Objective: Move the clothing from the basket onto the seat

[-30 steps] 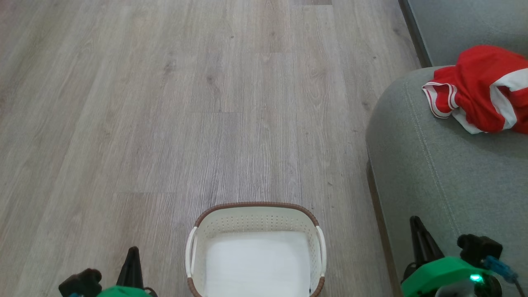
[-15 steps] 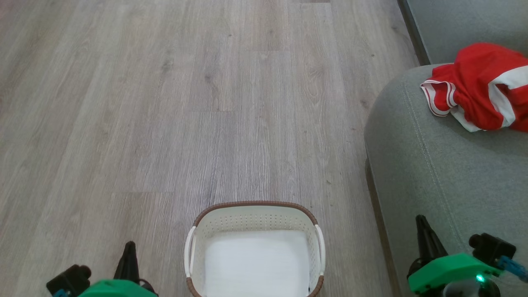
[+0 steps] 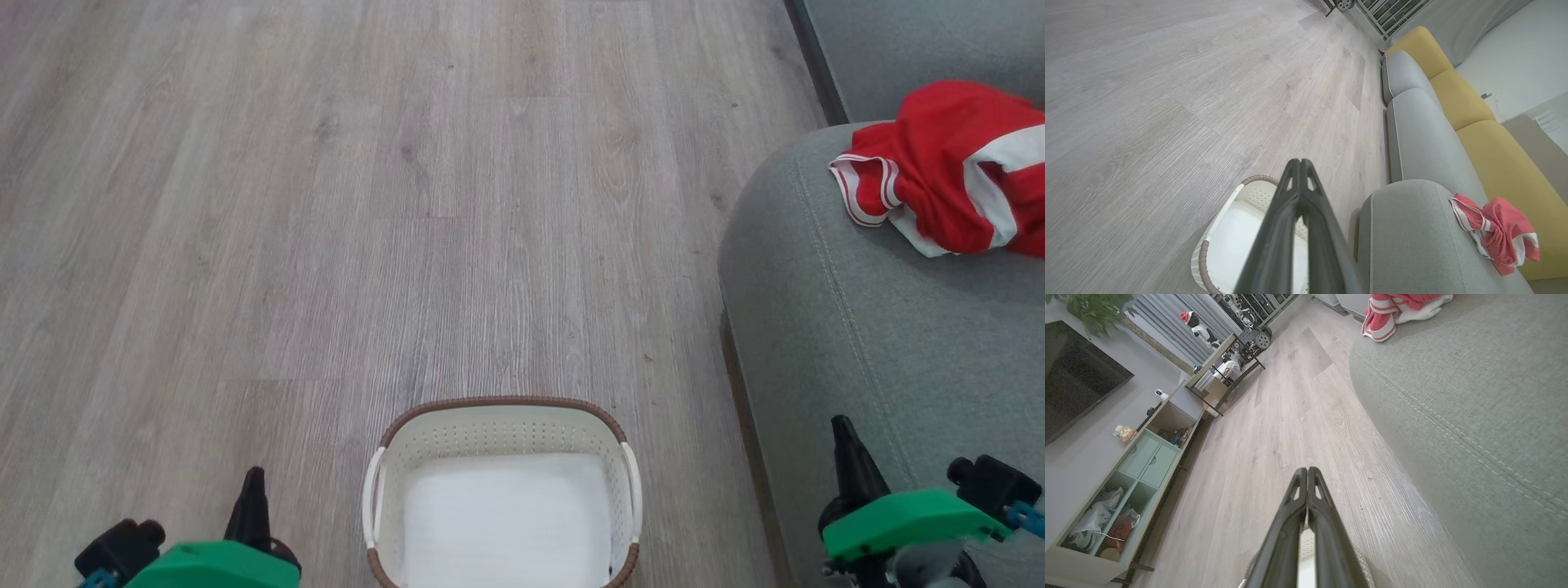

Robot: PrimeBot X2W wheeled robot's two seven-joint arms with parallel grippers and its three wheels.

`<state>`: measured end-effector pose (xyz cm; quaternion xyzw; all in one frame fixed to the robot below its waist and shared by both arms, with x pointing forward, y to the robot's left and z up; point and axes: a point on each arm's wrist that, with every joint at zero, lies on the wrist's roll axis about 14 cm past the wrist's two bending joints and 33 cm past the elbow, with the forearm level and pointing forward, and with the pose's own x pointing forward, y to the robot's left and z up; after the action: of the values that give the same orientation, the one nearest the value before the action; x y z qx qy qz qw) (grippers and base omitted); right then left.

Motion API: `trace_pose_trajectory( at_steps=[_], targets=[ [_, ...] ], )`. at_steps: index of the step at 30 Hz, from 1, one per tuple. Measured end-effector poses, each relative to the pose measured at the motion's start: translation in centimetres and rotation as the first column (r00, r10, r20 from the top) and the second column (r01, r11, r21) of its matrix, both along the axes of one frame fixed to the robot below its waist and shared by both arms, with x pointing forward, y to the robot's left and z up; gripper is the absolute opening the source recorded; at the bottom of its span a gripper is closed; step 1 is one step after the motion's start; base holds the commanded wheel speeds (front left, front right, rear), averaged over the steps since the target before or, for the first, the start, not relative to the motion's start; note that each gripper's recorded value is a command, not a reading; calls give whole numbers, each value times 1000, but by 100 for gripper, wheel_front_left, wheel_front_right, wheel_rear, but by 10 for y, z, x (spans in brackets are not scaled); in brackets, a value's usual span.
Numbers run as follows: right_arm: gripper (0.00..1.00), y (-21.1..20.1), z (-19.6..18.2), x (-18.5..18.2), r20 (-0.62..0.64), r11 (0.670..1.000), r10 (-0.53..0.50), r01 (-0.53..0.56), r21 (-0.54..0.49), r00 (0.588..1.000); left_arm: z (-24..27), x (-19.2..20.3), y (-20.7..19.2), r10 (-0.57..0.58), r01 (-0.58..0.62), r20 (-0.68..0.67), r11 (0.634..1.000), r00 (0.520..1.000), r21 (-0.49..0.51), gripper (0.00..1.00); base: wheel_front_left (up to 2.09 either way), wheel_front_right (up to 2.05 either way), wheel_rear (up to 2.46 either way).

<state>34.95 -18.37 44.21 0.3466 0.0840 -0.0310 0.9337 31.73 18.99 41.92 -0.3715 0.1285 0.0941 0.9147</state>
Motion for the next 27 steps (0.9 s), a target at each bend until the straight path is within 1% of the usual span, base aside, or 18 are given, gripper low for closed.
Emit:
trace_pose_trajectory(
  at_steps=[14,27],
  targets=[
    [0,-6,6,6,5,987,-44,43,158,999,7,12,-1,21,-17,24,988,999,-150,0,0,0,0],
    [0,-10,7,7,-8,954,-77,76,291,997,14,21,-2,43,-29,45,960,998,-277,0,0,0,0]
  ],
)
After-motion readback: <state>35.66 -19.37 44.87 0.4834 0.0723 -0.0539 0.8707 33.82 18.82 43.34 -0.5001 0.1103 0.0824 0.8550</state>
